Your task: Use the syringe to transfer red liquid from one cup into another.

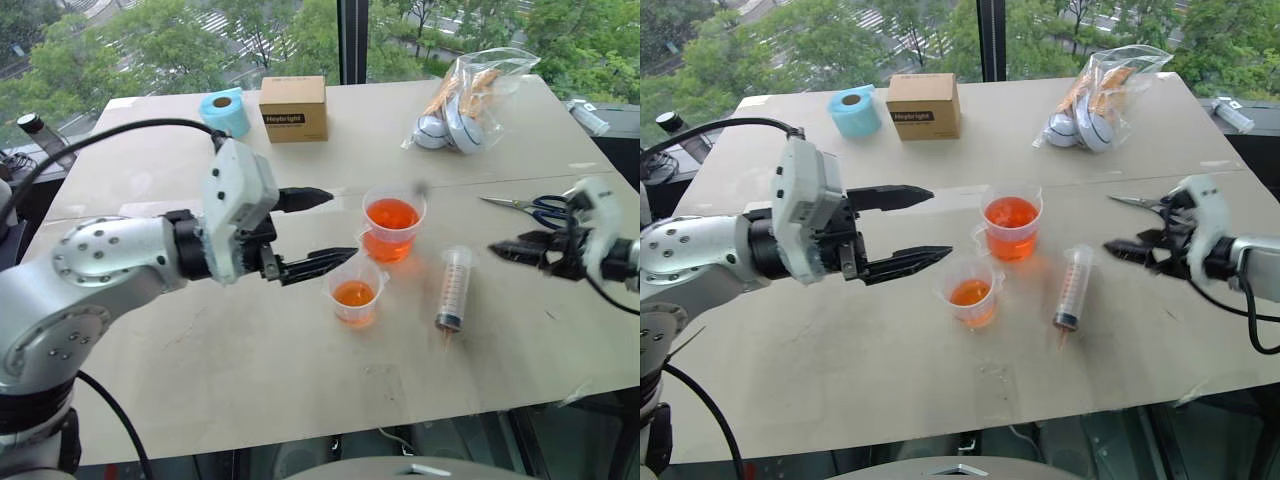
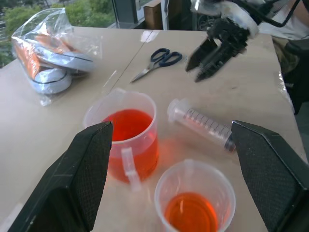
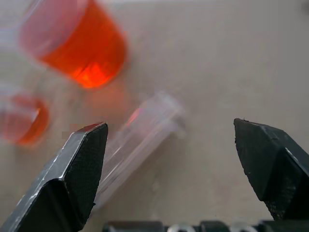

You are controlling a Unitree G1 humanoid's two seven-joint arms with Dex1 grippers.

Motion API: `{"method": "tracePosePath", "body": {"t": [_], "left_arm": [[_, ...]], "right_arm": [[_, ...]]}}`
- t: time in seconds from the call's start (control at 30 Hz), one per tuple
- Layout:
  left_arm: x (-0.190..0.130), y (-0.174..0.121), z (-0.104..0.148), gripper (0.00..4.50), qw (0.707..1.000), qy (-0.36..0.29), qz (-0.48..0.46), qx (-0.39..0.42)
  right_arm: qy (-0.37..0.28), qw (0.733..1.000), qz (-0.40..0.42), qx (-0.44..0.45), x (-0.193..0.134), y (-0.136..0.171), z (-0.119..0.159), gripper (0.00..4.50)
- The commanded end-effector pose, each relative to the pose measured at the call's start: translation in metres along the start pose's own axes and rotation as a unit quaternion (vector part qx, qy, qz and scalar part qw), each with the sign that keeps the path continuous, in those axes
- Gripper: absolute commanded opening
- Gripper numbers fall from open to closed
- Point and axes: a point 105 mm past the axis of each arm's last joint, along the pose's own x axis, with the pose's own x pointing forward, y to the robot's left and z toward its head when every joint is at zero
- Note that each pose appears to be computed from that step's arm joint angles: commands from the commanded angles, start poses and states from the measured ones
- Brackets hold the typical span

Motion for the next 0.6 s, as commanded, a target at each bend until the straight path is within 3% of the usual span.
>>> {"method": "tracePosePath", "body": {"t": [0.03,0.27,0.47,0.6], "left_arm": [[-0.007,0.001,0.005,3.97,1.000,0.005,0.002,0.026],[-0.006,-0.006,0.002,3.97,1.000,0.007,0.011,0.024],[-0.005,-0.008,0.000,3.97,1.000,0.007,0.021,0.020],[-0.007,-0.008,0.002,3.97,0.999,0.006,0.029,0.020]], "right_arm": [[0.058,0.998,0.027,-0.023,0.001,0.022,-0.013,4.42],[0.057,0.998,-0.018,0.011,0.036,0.011,-0.015,4.42],[0.033,0.995,-0.080,0.049,0.078,-0.002,0.001,4.42],[0.039,0.992,-0.117,-0.009,0.086,-0.007,0.006,4.42]]}}
